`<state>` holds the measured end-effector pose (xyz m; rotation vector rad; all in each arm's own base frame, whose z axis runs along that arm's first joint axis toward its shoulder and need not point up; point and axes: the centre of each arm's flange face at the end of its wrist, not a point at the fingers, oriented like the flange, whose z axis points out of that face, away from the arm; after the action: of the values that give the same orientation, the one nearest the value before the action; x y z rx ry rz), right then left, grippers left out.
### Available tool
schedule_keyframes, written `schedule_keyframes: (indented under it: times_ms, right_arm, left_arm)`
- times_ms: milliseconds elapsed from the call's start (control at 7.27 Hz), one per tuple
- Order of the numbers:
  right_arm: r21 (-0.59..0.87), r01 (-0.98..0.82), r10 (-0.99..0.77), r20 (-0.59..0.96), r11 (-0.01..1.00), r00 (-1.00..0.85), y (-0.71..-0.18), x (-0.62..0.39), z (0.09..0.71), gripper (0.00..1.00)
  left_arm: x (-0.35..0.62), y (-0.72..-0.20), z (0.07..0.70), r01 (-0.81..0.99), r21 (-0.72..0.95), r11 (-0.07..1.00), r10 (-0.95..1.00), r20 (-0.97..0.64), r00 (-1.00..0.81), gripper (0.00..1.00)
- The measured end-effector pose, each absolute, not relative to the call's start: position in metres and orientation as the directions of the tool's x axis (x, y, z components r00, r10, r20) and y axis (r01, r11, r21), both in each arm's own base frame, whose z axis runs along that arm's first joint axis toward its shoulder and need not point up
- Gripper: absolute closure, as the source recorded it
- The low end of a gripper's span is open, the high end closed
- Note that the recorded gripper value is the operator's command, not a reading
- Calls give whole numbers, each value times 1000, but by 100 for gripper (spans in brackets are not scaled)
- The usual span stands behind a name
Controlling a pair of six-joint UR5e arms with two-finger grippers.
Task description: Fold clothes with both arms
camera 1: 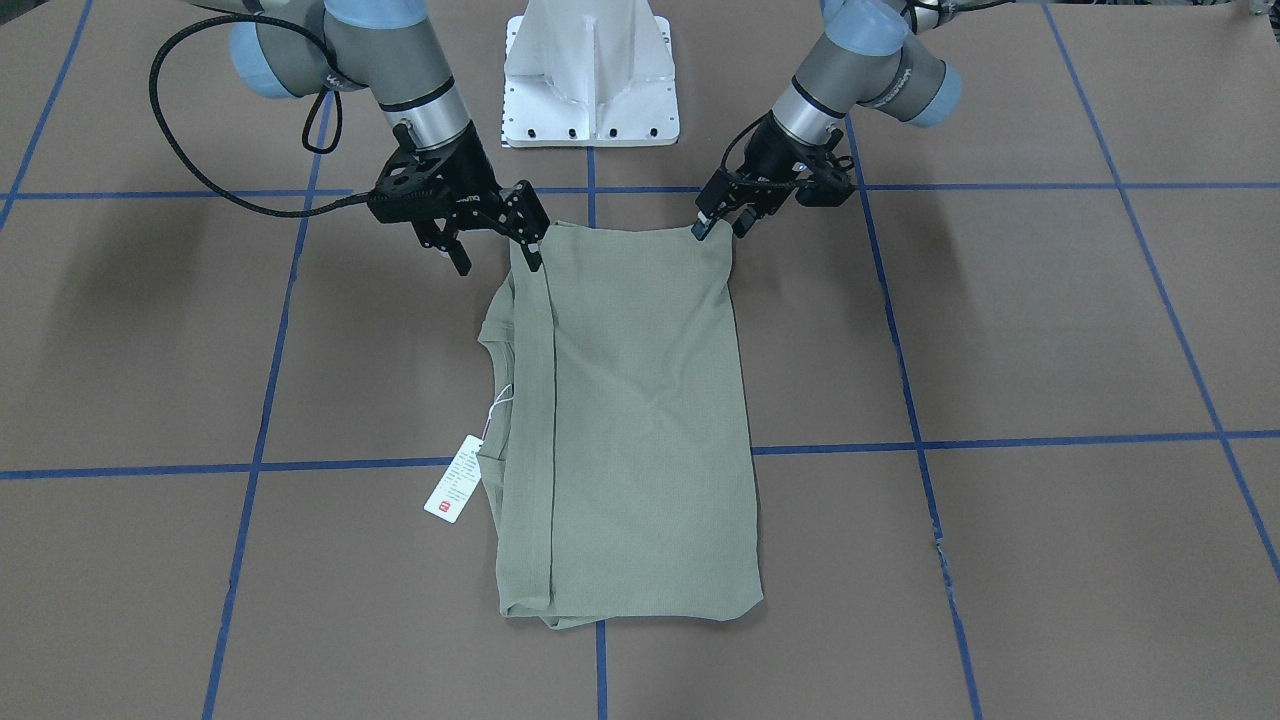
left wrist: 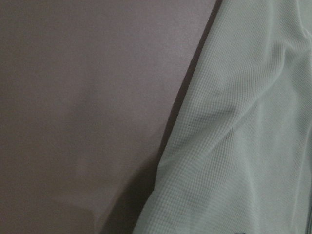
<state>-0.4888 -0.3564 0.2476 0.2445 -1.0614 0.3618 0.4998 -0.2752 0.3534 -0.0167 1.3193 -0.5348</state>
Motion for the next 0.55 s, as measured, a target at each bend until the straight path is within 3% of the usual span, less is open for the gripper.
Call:
schedule_keyframes:
  times_ms: [275,550]
  right_arm:
    - [22,-403,171,883,915,437,-356,-489,247,0]
    - [22,-403,172,882,915,439,-356,-490,248,0]
  left_arm:
    - [503,-274,352,368,-309,877,-382,-913,142,29]
    - [504,-274,352,369,-309,877,-381,-913,143,47]
